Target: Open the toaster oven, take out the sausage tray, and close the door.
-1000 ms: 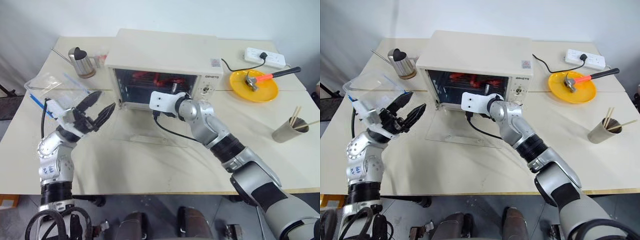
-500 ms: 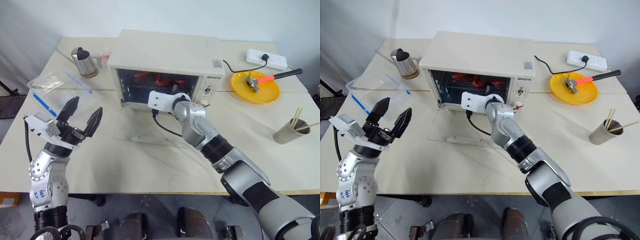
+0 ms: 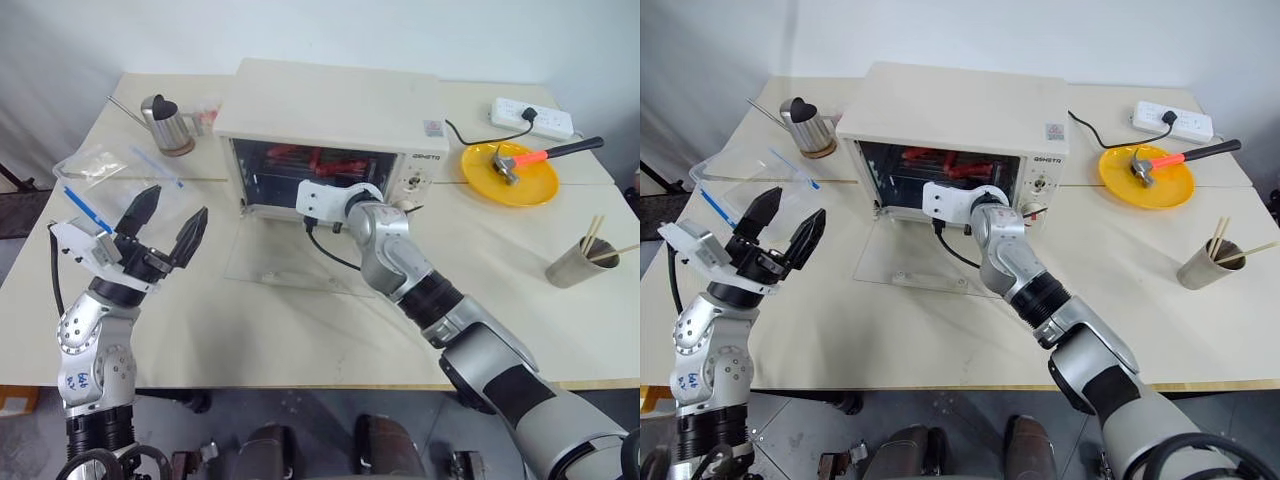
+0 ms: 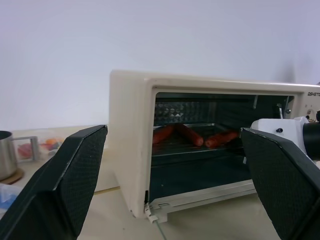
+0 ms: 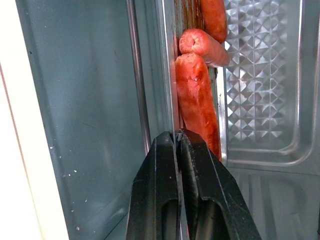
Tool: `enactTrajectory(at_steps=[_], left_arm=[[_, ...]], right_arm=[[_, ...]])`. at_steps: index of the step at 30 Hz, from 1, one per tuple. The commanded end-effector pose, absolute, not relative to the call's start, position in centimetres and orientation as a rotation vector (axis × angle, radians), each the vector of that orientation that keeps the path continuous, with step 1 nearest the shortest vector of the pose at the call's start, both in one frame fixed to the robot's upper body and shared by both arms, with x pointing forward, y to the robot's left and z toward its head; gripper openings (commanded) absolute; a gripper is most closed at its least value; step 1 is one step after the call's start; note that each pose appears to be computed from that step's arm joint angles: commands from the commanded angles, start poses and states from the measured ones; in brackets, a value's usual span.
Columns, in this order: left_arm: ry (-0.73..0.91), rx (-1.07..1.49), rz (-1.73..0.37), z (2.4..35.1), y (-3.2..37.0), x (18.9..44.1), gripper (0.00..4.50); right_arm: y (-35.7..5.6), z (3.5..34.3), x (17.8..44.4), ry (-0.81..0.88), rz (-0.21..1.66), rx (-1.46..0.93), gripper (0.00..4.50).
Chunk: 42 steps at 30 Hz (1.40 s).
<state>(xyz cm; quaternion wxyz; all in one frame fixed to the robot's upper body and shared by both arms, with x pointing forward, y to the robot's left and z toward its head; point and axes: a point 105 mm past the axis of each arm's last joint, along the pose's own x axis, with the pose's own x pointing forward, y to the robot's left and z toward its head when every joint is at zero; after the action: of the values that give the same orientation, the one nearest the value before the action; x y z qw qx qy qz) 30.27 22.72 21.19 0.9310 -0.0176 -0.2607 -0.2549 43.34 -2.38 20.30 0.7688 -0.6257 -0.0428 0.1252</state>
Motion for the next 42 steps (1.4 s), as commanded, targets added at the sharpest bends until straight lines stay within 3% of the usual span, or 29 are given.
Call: enactTrajectory(at_steps=[1, 11, 21, 42], left_arm=[[-0.560, -0.038, -0.539, 22.0, 22.6, 30.2, 4.50], [-0.538, -0.040, -0.553, 21.7, 22.5, 30.7, 4.50], [-0.482, -0.072, -0.686, 21.3, 19.8, 32.7, 4.50], [-0.449, -0.003, -0.846, 22.6, 19.9, 37.8, 4.50]], right_arm=[[-2.5, 21.7, 42.7, -0.169, 0.242, -1.333, 0.02], [-2.2, 22.2, 41.5, -0.234, 0.294, -1.335, 0.02], [-1.6, 23.2, 41.0, -0.310, 0.305, -1.350, 0.02], [-1.9, 22.3, 40.2, -0.372, 0.369, -1.403, 0.02]])
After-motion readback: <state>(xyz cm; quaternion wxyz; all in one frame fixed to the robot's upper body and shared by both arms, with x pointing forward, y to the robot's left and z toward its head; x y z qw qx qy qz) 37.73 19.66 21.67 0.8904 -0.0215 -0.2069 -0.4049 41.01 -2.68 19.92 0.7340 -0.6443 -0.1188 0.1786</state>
